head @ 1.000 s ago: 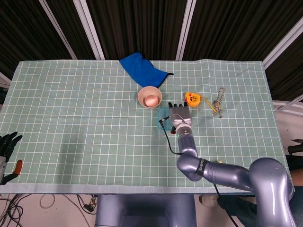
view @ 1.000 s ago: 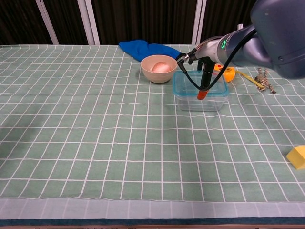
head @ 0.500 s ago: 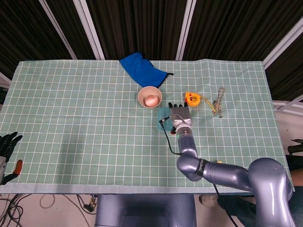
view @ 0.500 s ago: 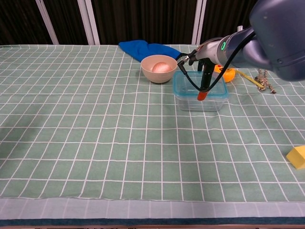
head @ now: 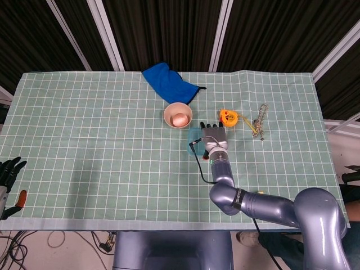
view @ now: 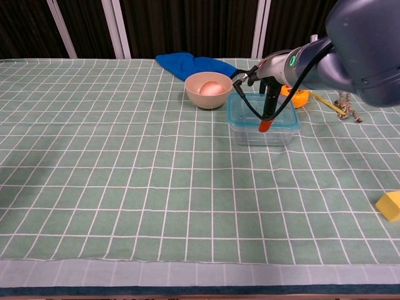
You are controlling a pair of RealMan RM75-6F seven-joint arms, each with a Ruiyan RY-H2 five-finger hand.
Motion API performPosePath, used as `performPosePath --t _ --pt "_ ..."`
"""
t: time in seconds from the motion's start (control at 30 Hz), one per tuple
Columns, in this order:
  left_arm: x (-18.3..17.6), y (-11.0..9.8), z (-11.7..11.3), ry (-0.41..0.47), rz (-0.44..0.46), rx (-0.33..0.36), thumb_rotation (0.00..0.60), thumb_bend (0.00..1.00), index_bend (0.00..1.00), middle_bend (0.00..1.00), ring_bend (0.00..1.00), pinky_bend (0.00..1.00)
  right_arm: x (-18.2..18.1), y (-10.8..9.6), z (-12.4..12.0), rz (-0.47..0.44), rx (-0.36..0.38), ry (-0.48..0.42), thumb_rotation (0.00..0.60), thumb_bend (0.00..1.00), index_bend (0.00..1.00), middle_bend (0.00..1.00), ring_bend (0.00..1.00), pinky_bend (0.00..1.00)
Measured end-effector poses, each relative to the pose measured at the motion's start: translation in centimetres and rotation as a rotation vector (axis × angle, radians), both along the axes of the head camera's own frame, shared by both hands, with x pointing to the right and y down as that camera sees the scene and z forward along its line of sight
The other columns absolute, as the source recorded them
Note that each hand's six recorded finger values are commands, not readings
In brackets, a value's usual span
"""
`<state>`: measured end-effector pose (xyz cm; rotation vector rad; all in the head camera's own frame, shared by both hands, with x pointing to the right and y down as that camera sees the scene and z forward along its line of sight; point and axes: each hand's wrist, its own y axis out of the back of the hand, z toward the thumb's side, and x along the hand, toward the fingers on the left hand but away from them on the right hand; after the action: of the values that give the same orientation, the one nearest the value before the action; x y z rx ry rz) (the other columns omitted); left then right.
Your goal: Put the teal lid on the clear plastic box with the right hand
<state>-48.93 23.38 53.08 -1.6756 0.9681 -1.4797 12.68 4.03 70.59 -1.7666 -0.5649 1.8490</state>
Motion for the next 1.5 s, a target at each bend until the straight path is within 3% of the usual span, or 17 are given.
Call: performPosePath --t 1.5 --pt "-0.10 0.03 0.09 -0.002 -0.007 -0.006 0.600 0.53 0.06 0.00 0.00 0.00 -0.12 -0.04 0.34 -0.004 -0.001 0.000 0.600 0.21 0.00 0.53 0.16 0.00"
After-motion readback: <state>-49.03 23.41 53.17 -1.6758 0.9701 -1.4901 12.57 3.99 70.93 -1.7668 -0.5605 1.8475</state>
